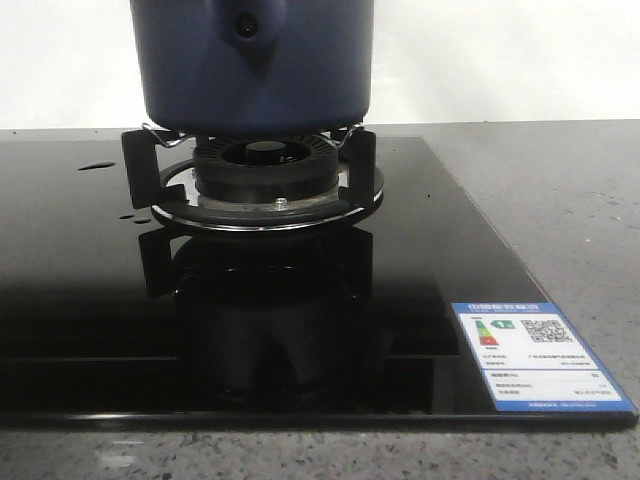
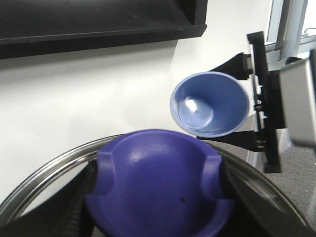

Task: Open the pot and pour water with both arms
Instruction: 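Tilt the cup with the right gripper to pour water into the pot, then set the cup upright on the counter and open the right gripper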

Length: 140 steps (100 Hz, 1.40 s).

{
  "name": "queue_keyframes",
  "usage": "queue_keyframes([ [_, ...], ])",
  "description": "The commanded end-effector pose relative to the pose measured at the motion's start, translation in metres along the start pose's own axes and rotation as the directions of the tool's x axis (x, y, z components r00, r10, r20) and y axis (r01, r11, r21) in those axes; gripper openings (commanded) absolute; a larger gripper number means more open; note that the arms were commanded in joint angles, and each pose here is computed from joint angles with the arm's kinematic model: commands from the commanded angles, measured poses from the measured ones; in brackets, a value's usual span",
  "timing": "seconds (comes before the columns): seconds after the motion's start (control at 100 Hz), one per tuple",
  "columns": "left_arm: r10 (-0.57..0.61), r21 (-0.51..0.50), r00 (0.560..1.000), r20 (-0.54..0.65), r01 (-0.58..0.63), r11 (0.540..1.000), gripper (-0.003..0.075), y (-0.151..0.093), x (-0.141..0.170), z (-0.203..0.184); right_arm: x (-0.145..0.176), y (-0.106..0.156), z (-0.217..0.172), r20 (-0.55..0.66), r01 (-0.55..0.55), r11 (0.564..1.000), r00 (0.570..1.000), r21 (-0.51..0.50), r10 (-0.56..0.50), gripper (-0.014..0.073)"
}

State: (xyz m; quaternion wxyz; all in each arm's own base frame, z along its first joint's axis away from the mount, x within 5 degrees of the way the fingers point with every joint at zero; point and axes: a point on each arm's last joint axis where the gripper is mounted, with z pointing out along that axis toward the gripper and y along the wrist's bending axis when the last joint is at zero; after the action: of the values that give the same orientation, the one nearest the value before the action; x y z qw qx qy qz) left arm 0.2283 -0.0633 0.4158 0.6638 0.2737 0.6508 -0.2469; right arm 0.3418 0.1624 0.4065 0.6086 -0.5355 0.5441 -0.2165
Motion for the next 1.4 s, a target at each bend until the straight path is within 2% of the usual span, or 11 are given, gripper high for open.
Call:
queue_keyframes([
  [0.0, -0.036, 0.021, 0.995, 0.094, 0.035, 0.999, 0.0282, -0.010, -0.020, -0.002, -0.018, -0.043, -0.040, 0.111, -0.214, 0.969, 0.973, 0.123, 0.201, 0.0204],
  [0.16, -0.013, 0.051, 0.996, 0.088, 0.009, 0.999, 0.0282, -0.017, -0.018, 0.005, -0.006, -0.066, -0.074, 0.125, -0.449, 0.887, 0.891, 0.110, 0.435, 0.0204],
  [0.34, -0.044, 0.079, 0.996, 0.083, 0.037, 0.996, 0.0282, -0.020, -0.014, 0.013, 0.039, -0.079, -0.109, 0.048, -0.678, 0.726, 0.733, 0.112, 0.678, 0.0204],
  [0.41, -0.067, 0.085, 0.994, 0.089, 0.060, 0.995, 0.0282, -0.019, -0.014, 0.015, 0.063, -0.073, -0.121, 0.010, -0.752, 0.644, 0.651, 0.136, 0.759, 0.0204],
  [0.52, -0.104, 0.096, 0.990, 0.097, 0.094, 0.991, 0.0282, -0.017, -0.012, 0.019, 0.101, -0.047, -0.136, -0.064, -0.828, 0.525, 0.524, 0.198, 0.849, 0.0204],
  [0.65, -0.130, 0.123, 0.988, 0.088, 0.119, 0.985, 0.0282, -0.016, -0.007, 0.025, 0.140, -0.001, -0.149, -0.132, -0.840, 0.439, 0.420, 0.320, 0.898, 0.0204],
  [0.88, -0.150, 0.145, 0.985, 0.082, 0.137, 0.980, 0.0282, -0.014, -0.003, 0.029, 0.174, 0.068, -0.161, -0.235, -0.782, 0.427, 0.357, 0.453, 0.904, 0.0204],
  [1.1, -0.133, 0.147, 0.987, 0.085, 0.120, 0.982, 0.0282, -0.015, -0.003, 0.030, 0.179, 0.084, -0.162, -0.262, -0.774, 0.429, 0.342, 0.466, 0.902, 0.0205],
  [1.21, -0.134, 0.165, 0.987, 0.087, 0.118, 0.979, 0.0282, -0.016, -0.003, 0.029, 0.179, 0.084, -0.161, -0.247, -0.784, 0.400, 0.318, 0.474, 0.915, 0.0219],
  [1.28, -0.134, 0.177, 0.987, 0.088, 0.117, 0.977, 0.0282, -0.017, -0.004, 0.029, 0.179, 0.083, -0.161, -0.227, -0.793, 0.369, 0.294, 0.485, 0.929, 0.0292],
  [1.389, -0.134, 0.194, 0.987, 0.090, 0.115, 0.974, 0.0282, -0.019, -0.004, 0.029, 0.180, 0.083, -0.162, -0.201, -0.801, 0.331, 0.264, 0.500, 0.943, 0.0518],
])
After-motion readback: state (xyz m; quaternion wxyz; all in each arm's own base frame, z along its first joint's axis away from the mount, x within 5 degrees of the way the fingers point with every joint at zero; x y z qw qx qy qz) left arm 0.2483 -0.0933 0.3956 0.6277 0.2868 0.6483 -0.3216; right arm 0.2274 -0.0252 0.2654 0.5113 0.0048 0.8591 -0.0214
